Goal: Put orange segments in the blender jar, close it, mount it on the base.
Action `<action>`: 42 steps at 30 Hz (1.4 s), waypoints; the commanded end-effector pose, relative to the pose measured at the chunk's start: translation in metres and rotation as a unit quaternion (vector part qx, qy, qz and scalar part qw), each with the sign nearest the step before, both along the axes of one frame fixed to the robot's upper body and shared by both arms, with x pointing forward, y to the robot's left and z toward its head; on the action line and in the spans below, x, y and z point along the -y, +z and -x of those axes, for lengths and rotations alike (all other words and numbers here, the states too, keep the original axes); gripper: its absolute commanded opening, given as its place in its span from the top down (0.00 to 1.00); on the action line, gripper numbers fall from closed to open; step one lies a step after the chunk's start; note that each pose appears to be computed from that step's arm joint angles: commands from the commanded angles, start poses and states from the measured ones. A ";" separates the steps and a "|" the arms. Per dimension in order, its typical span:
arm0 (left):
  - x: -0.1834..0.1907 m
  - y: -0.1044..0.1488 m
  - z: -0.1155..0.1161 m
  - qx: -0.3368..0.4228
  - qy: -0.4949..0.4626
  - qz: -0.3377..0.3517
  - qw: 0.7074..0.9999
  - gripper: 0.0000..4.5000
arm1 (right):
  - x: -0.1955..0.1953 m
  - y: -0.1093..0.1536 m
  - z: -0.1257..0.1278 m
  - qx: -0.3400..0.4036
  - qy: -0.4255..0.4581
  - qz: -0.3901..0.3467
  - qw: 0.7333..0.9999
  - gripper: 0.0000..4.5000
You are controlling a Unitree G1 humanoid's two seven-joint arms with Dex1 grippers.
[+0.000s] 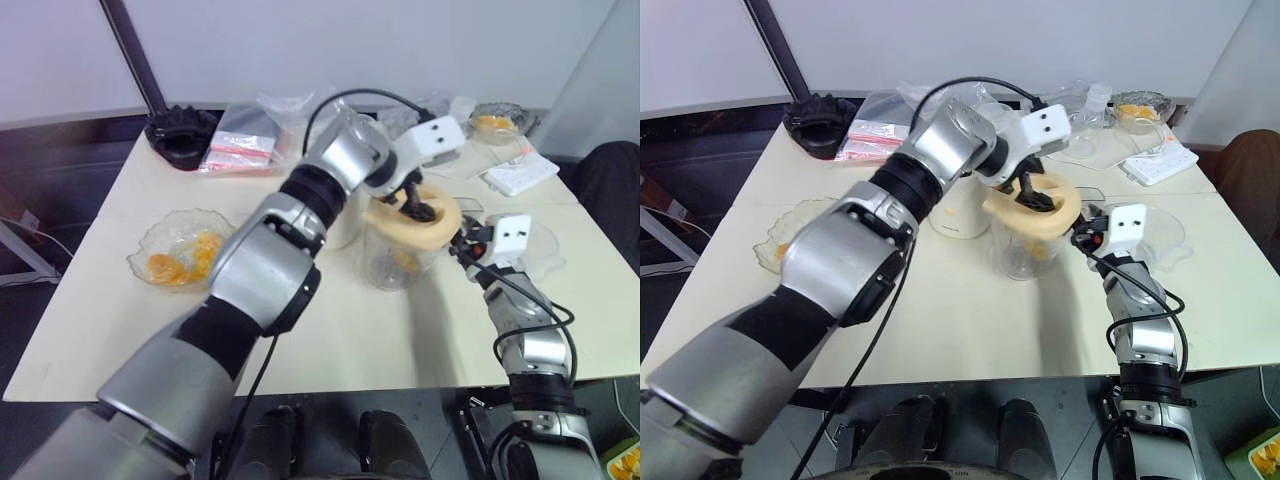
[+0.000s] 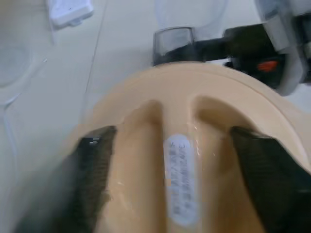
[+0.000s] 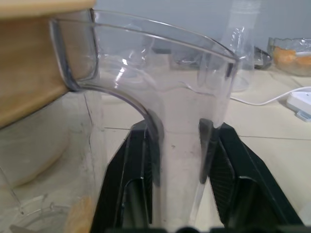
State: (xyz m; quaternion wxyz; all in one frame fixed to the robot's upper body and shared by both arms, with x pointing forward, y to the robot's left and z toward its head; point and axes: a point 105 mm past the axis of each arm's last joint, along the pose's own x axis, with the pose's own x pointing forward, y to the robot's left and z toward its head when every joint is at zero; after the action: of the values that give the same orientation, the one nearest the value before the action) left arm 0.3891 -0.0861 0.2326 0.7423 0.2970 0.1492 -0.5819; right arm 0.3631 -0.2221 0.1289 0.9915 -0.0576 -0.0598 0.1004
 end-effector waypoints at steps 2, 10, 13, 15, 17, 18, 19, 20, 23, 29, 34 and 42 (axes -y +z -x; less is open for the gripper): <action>0.003 0.087 0.010 0.042 -0.031 0.112 0.992 0.11 | -0.007 -0.002 0.002 -0.009 0.025 0.027 0.999 0.79; -0.044 0.148 -0.005 0.112 0.010 0.219 0.969 0.11 | 0.001 0.005 0.003 -0.011 -0.001 0.008 1.000 0.79; -0.077 0.142 -0.017 0.117 0.040 0.263 0.957 0.11 | 0.010 0.016 0.004 -0.008 -0.035 0.004 0.999 0.79; -0.105 0.131 -0.020 0.114 0.055 0.310 0.942 0.11 | 0.021 0.028 0.003 -0.010 -0.072 0.006 0.997 0.79; -0.127 0.113 -0.017 0.106 0.076 0.331 0.934 0.11 | 0.028 0.044 0.004 0.000 -0.088 0.002 0.996 0.79; -0.138 0.101 -0.013 0.096 0.090 0.345 0.929 0.11 | 0.029 0.058 0.005 0.012 -0.091 -0.005 0.996 0.79; -0.149 0.088 -0.008 0.101 0.100 0.346 0.927 0.11 | 0.030 0.070 0.005 0.023 -0.093 -0.011 0.995 0.79; -0.163 0.070 -0.002 0.103 0.117 0.342 0.927 0.11 | 0.030 0.088 0.005 0.037 -0.093 -0.012 0.995 0.79; -0.189 0.021 0.020 0.131 0.147 0.291 0.936 0.11 | 0.034 0.132 0.000 0.068 -0.101 0.009 0.993 0.79; -0.213 -0.032 0.047 0.118 0.233 0.276 0.925 0.11 | 0.014 0.223 -0.029 0.150 -0.091 0.016 0.984 0.79; -0.216 -0.039 0.044 0.135 0.283 0.277 0.908 0.11 | -0.029 0.257 -0.054 0.165 -0.024 -0.051 0.985 0.79; -0.230 -0.034 0.041 0.152 0.323 0.285 0.890 0.11 | -0.105 0.246 -0.082 0.128 0.079 -0.083 0.985 0.79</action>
State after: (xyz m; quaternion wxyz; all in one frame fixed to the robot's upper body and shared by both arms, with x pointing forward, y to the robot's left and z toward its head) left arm 0.3522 0.1396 0.1833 0.9551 0.0836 -0.0204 -0.2834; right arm 0.4563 -0.1284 0.3373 0.9801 0.0139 -0.1351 0.1448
